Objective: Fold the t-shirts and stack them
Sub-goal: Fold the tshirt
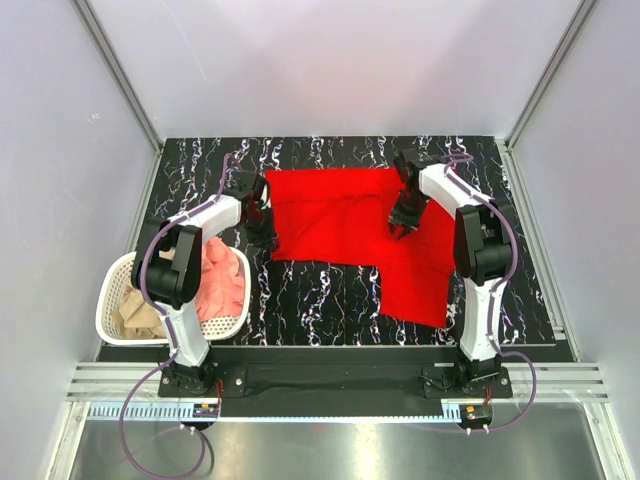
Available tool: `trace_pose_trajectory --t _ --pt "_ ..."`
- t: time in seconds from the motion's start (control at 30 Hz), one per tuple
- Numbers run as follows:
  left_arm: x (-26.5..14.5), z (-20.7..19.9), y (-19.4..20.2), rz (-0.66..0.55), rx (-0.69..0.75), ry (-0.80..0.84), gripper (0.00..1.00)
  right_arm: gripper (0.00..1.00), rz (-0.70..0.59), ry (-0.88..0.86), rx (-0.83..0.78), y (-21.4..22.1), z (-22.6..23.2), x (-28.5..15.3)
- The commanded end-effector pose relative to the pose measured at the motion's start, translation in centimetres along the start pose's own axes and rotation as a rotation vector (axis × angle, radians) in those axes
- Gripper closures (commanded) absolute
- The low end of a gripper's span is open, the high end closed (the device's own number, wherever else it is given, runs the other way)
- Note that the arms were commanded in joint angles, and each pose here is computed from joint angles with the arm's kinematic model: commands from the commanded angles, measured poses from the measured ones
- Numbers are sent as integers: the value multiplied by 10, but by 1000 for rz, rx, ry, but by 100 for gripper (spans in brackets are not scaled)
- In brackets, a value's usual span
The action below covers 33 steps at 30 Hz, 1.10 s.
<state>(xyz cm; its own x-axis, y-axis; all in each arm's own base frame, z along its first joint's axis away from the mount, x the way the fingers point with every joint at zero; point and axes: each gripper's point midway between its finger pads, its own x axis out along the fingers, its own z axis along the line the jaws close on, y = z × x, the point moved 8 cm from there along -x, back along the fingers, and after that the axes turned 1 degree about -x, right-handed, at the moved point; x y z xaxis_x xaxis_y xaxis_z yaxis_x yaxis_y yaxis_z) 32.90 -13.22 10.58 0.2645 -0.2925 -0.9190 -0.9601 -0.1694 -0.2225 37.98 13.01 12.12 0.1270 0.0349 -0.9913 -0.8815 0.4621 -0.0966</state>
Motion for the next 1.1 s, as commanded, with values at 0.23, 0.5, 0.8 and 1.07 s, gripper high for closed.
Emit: trace_pose_trajectory --t 0.23,0.5,0.8,1.07 --pt "4 -3 -2 -11 43 40 100 38 -135 -44 -38 25 -25 -78" --pt "2 -3 5 -24 50 72 100 72 -40 -11 190 119 -105 -78" --pt "-2 -3 8 -32 61 84 100 63 -104 67 523 167 -160 -62" --pt "-6 -4 9 -38 62 98 100 44 -198 96 769 176 -181 -46"
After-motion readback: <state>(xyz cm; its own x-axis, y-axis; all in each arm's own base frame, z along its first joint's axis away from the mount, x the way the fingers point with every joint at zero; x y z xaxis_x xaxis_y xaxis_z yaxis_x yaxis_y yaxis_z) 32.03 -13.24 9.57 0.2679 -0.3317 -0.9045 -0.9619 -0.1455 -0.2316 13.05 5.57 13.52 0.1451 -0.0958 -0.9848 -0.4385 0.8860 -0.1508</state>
